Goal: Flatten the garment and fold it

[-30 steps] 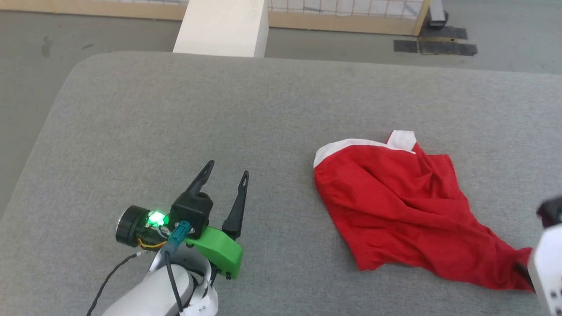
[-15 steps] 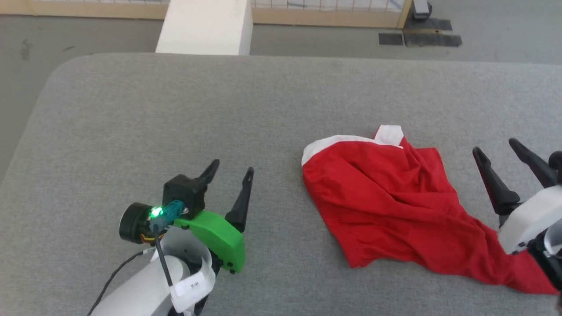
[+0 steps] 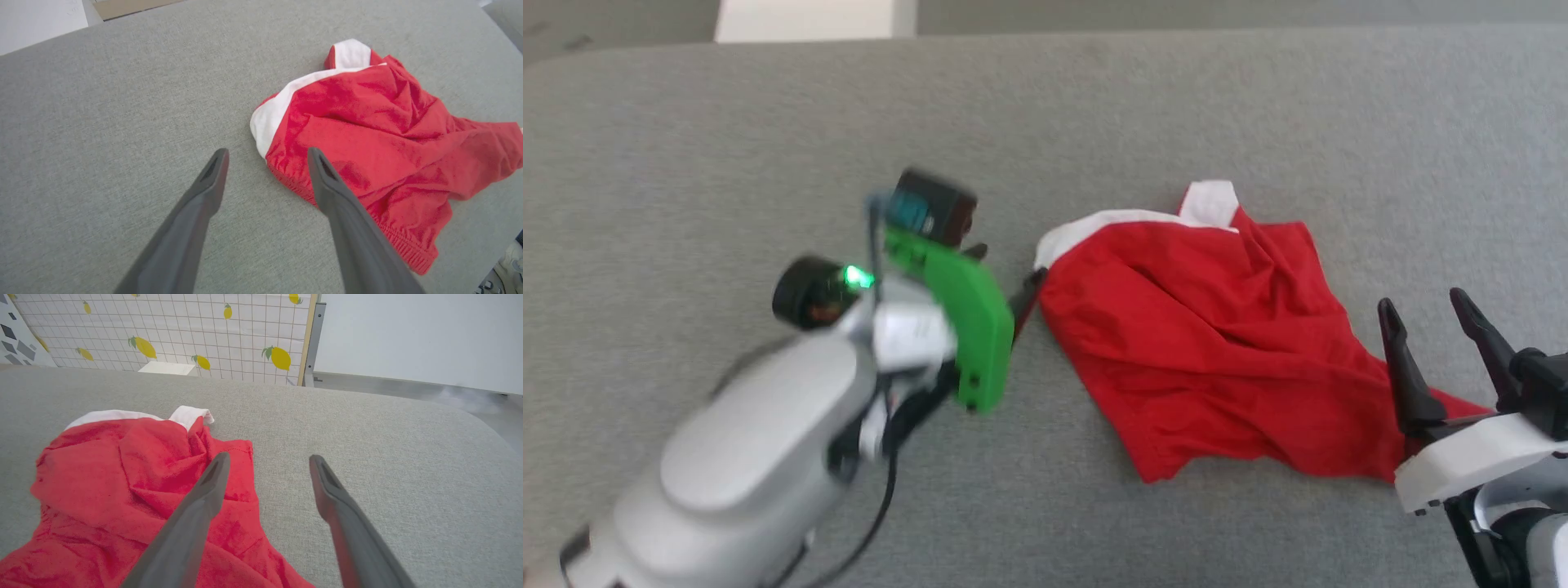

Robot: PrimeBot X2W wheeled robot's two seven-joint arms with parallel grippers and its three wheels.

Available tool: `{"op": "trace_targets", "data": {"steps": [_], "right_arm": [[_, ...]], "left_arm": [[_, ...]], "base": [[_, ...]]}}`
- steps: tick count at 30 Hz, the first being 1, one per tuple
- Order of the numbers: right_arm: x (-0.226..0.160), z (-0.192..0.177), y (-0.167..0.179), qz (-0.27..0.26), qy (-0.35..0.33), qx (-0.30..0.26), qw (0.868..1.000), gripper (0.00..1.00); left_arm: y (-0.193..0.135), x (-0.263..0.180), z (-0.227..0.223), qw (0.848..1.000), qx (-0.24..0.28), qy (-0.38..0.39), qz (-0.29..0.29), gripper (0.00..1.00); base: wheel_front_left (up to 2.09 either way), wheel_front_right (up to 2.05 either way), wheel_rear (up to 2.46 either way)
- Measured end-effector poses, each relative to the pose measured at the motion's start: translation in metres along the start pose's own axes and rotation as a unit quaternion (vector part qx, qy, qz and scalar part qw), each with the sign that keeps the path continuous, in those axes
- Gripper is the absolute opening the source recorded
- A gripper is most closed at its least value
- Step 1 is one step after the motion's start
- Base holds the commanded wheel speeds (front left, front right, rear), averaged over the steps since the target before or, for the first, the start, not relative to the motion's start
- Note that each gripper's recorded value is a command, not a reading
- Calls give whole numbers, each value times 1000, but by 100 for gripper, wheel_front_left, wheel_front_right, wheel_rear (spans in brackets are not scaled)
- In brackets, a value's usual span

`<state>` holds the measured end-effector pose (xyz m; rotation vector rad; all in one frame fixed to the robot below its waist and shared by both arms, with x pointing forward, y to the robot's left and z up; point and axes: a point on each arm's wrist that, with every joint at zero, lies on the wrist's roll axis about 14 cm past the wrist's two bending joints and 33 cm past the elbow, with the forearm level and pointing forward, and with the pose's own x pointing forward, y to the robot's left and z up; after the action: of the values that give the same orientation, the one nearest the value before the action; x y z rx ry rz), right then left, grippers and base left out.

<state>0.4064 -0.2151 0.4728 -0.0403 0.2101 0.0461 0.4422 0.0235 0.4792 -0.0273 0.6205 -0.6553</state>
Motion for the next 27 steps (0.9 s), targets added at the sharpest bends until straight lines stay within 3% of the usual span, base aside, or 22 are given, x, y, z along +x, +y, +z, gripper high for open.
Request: {"op": "trace_targets", "data": {"steps": [4,9,18,19,20,21,27], "right_arm": [[-1,-9,-2,-10,9,-1,1000,100],[-3,-17,-12,-30,17,-2,999,100],[-6,-33,-24,-59,31,-5,998,100],[-7,-35,-25,-61,35,-6,997,100],[-7,-37,-25,-63,37,-6,997,100],[-7,-39,-26,-64,40,-6,997,100],[-10,-43,-24,-65,46,-6,997,100]], "left_arm": [[3,24,3,997,6,80,-15,100],[4,44,-11,981,9,190,-35,100],[14,75,-44,957,7,289,-36,100],[15,76,-51,953,7,301,-35,67],[15,78,-53,952,8,304,-37,16],[14,80,-53,953,7,300,-41,0],[4,84,-33,972,6,229,-57,0]], "base": [[0,0,0],[0,0,0],[0,0,0],[0,0,0],[0,0,0],[0,0,0],[0,0,0]]}}
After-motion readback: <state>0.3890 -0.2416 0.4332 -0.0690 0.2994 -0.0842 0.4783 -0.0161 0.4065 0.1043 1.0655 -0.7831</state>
